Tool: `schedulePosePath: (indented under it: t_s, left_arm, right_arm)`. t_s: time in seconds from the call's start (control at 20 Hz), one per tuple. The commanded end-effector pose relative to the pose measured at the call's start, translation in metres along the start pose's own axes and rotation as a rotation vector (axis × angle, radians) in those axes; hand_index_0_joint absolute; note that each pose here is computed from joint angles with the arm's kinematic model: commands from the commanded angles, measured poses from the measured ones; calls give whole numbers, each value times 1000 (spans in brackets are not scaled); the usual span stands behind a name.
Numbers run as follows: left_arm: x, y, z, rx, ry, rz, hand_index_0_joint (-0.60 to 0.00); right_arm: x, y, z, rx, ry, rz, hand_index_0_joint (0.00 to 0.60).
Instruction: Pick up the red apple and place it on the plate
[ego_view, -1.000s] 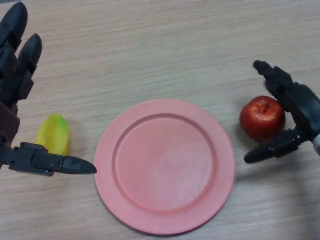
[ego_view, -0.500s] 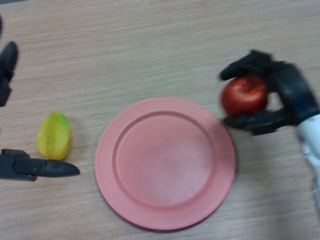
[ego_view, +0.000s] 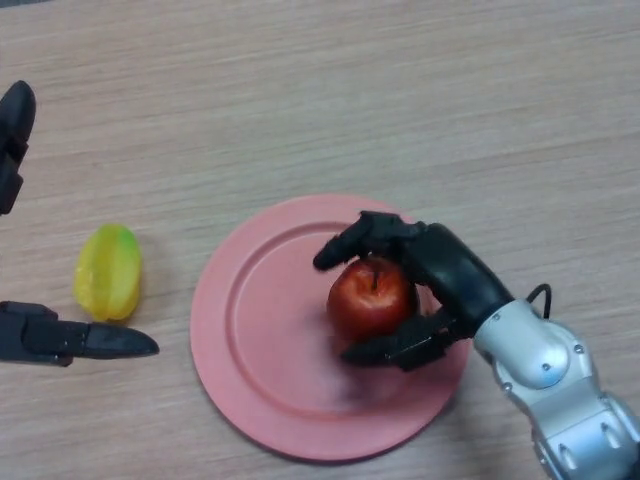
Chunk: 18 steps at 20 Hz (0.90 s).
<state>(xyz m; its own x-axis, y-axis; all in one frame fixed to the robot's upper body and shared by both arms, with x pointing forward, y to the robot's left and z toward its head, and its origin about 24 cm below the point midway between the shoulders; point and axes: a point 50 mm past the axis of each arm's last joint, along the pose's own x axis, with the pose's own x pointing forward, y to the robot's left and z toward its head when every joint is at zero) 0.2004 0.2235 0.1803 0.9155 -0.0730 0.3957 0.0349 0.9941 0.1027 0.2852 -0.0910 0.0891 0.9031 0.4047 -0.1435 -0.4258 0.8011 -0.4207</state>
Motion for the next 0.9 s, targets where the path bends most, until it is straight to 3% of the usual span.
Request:
schedulePosePath:
  t_s: [0.05, 0.15, 0.25, 0.3, 0.5, 0.7, 0.9]
  left_arm:
    - [-3, 2, 35, 107, -193, -19, 0]
    - [1, -1, 37, 104, -186, -39, 0]
    - [3, -2, 39, 100, -196, -43, 0]
    - [5, -2, 39, 103, -195, -48, 0]
    - [10, 6, 39, 105, -212, -26, 0]
    - [12, 4, 28, 102, -195, -21, 0]
    - [18, 3, 25, 123, -191, -13, 0]
  right_arm:
    - [-6, -4, 32, 94, -117, 14, 0]
    - [-11, -13, 41, 148, -132, 3, 0]
    - [-19, -29, 56, 180, -211, -44, 0]
    - [-28, -45, 62, 236, -250, -108, 0]
    - [-69, -87, 60, 278, -392, -230, 0]
    - [-97, -102, 60, 235, -472, -284, 0]
    - [-106, -103, 63, 183, -528, -302, 0]
